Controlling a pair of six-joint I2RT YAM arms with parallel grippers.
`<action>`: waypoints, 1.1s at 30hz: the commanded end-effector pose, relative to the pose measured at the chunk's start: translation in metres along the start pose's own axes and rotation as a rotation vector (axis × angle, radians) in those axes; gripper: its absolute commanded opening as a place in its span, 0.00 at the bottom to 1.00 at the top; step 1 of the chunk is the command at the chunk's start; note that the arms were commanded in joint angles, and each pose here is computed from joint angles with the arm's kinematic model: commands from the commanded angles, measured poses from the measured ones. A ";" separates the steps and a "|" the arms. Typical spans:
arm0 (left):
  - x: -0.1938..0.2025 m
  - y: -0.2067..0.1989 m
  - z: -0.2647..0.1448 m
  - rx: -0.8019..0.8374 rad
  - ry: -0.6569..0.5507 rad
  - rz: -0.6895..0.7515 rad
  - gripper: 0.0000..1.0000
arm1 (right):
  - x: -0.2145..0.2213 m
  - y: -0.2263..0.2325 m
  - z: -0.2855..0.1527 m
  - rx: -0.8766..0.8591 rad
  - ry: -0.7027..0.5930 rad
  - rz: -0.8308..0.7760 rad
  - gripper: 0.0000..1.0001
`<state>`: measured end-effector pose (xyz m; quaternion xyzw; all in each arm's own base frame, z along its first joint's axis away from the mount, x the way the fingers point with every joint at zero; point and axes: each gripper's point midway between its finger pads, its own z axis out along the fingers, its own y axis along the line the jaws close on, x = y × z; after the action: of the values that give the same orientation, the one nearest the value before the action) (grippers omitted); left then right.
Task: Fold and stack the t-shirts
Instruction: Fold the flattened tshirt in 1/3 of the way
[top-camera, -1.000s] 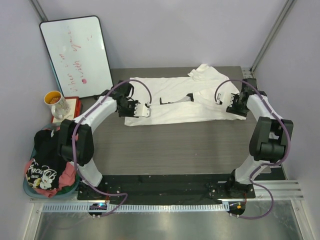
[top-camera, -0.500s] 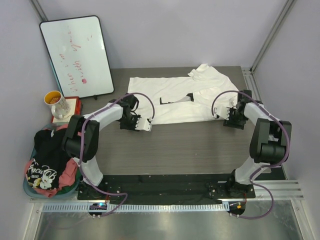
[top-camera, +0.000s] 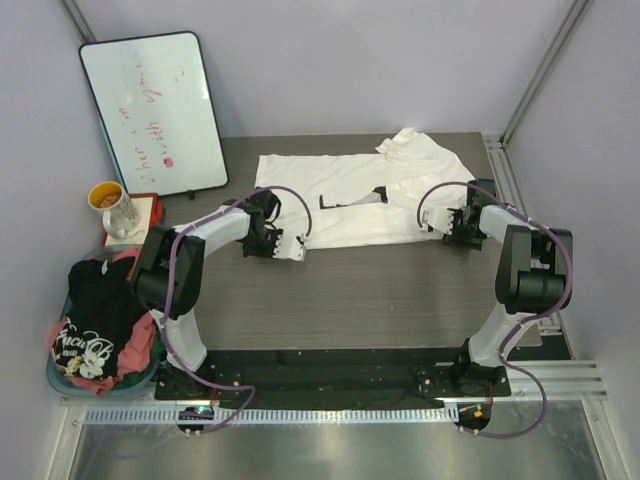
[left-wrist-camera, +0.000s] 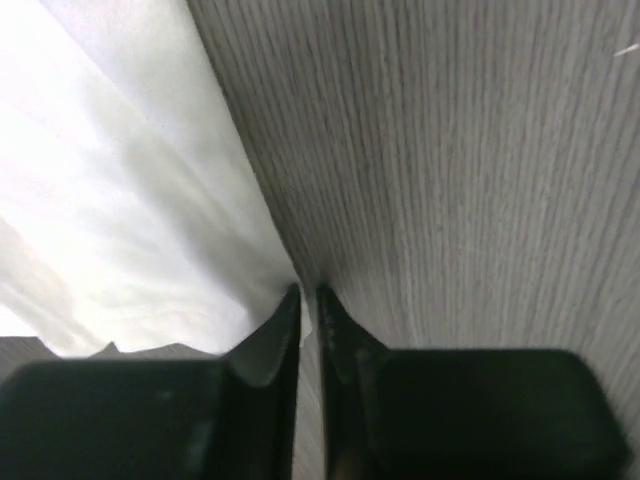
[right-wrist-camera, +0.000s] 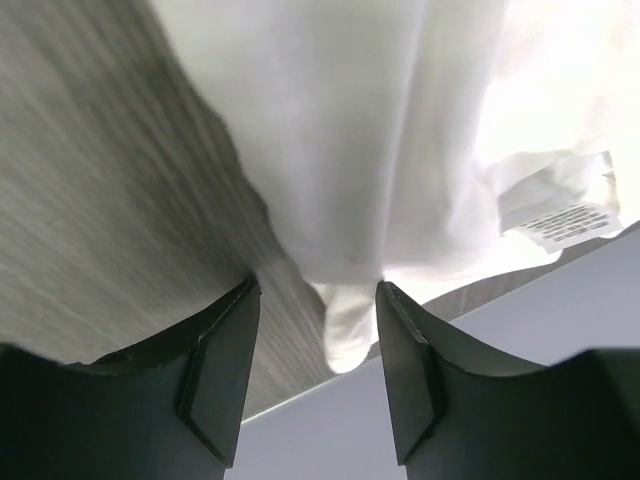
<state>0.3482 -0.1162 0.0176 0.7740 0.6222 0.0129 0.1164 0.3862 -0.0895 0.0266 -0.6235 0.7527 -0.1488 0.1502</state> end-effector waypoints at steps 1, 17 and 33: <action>-0.001 0.005 0.006 -0.002 0.002 -0.011 0.01 | -0.010 0.002 0.018 -0.018 -0.023 -0.015 0.52; 0.000 -0.030 -0.028 0.122 -0.038 0.004 0.00 | -0.019 0.027 -0.017 -0.127 -0.061 -0.055 0.01; 0.006 -0.071 -0.055 0.125 -0.064 -0.034 0.07 | -0.017 0.085 -0.056 -0.314 -0.080 -0.118 0.01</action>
<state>0.2584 -0.0809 0.0595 0.7833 0.6160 -0.0707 0.0456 0.3000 -0.0579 0.0455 -0.6793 0.7288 -0.0257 0.0821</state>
